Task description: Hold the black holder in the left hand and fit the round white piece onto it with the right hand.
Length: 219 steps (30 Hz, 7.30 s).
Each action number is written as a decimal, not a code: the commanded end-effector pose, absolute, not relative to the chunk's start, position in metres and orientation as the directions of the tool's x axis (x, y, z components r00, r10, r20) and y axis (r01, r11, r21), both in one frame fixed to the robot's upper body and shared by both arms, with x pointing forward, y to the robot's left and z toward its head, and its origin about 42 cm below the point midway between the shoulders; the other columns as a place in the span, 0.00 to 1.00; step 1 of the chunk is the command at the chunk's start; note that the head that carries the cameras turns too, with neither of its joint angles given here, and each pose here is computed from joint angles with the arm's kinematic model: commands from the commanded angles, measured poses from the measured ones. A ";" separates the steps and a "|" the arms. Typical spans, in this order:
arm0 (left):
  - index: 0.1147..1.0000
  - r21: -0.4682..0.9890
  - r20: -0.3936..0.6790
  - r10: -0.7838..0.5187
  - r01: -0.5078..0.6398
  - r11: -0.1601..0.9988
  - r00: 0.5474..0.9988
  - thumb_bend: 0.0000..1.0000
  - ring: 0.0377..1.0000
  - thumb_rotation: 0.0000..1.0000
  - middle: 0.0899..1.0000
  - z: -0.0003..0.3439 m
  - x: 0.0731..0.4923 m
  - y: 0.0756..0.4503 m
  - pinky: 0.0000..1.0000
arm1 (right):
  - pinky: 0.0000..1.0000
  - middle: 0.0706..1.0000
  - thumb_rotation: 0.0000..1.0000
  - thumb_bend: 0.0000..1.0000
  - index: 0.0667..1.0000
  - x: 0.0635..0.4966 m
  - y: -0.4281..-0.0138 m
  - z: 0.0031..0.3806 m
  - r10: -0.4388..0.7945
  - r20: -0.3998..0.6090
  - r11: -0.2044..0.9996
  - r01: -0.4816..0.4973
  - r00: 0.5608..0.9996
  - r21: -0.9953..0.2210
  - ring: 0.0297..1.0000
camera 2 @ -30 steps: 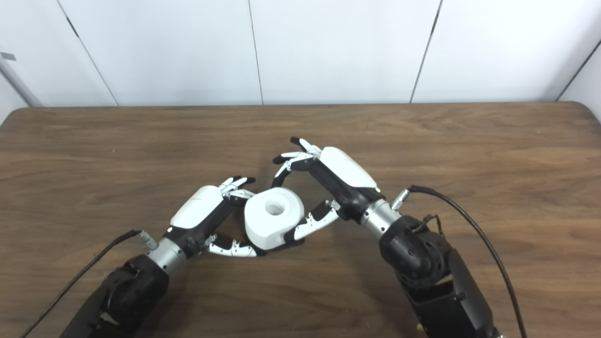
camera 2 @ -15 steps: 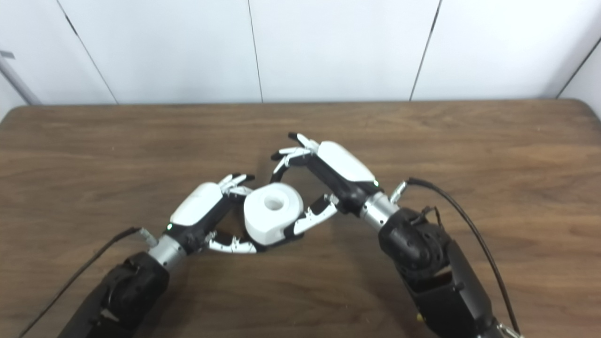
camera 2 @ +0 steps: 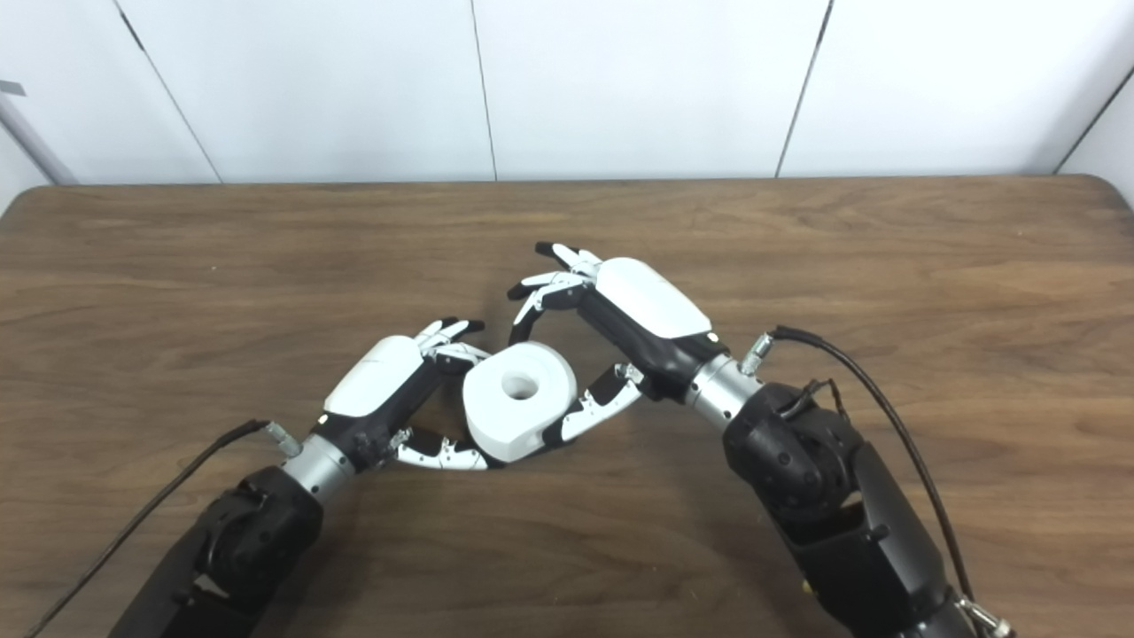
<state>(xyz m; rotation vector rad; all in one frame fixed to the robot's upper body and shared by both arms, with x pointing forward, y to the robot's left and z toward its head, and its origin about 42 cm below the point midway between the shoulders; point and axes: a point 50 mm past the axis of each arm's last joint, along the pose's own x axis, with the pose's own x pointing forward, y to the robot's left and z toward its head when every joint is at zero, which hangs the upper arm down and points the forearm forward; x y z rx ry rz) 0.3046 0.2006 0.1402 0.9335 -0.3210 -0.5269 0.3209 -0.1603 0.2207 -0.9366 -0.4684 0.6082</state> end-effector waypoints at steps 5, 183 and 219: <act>0.42 0.835 0.042 -0.581 0.291 0.467 0.813 0.52 0.95 0.05 0.69 0.144 0.302 0.196 1.00 | 1.00 0.79 0.14 0.52 0.44 0.319 -0.161 0.220 0.690 0.132 0.410 -0.234 0.712 -0.881 0.98; 0.42 0.842 0.026 -0.551 0.279 0.462 0.834 0.52 0.94 0.05 0.70 0.141 0.310 0.219 1.00 | 0.74 0.97 0.82 0.80 0.91 0.326 -0.234 0.244 0.573 0.014 0.410 -0.272 0.819 -0.870 0.97; 0.92 0.761 -0.022 -0.375 0.259 0.595 0.927 1.00 1.00 0.15 0.99 0.151 0.330 0.267 1.00 | 0.77 0.90 0.69 0.44 0.91 0.346 -0.242 0.167 0.195 0.122 0.867 -0.112 0.973 -0.485 0.85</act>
